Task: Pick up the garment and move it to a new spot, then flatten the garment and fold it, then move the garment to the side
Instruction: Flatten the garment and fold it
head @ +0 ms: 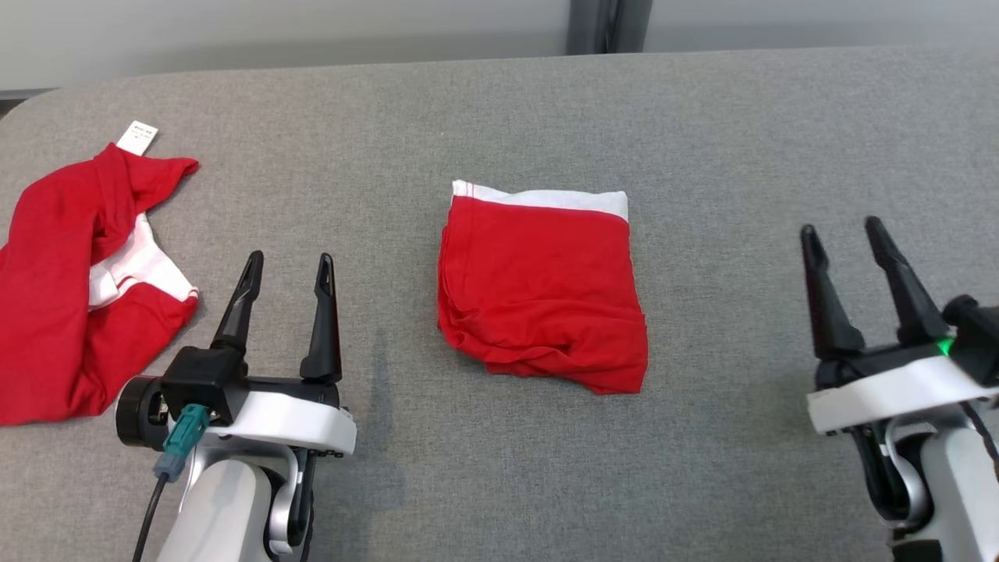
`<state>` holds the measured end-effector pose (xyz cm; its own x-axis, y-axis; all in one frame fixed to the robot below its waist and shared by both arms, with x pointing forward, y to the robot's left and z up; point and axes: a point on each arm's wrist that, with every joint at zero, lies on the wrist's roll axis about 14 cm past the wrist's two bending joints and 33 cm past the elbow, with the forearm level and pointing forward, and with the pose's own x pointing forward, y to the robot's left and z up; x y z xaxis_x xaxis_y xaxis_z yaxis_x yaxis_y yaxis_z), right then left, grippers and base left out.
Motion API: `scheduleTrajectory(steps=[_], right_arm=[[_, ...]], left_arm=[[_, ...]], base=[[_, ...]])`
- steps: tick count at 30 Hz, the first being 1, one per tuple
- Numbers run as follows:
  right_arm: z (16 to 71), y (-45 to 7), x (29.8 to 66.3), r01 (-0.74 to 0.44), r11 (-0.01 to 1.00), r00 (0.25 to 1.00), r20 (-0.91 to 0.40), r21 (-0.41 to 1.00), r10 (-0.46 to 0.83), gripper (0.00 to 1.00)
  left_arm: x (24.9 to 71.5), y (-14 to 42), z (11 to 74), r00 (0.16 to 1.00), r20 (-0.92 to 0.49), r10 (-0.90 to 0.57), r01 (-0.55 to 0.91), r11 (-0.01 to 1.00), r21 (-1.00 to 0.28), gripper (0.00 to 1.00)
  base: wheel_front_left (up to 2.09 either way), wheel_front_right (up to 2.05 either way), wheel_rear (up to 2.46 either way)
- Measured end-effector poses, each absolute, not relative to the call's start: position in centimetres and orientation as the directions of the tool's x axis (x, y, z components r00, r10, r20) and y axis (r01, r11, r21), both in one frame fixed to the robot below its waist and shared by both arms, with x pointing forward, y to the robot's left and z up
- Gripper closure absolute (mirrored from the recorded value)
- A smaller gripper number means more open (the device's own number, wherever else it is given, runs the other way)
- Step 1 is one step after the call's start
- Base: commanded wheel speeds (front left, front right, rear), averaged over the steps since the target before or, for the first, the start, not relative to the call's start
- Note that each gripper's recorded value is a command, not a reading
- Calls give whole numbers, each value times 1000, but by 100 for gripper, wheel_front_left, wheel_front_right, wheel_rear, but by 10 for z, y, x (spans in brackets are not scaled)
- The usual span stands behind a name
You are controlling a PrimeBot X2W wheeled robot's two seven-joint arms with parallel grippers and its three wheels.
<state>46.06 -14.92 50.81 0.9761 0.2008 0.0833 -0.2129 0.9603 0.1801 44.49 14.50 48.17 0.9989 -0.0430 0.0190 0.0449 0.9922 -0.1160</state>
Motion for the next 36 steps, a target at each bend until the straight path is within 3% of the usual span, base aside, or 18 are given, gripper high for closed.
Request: scheduleTrajectory(steps=[7,28,36], right_arm=[[506,-182,441,-117,981,992,54,155,110,0],[511,-185,369,-79,985,997,21,154,77,0],[518,-185,359,-80,987,997,24,137,78,0]], left_arm=[[436,150,484,999,18,-47,48,995,-90,0],[364,171,494,1000,-10,-5,4,996,-92,0],[356,172,494,1000,-20,-8,6,995,-97,0]], base=[[0,0,0],[0,0,0],[0,0,0]])
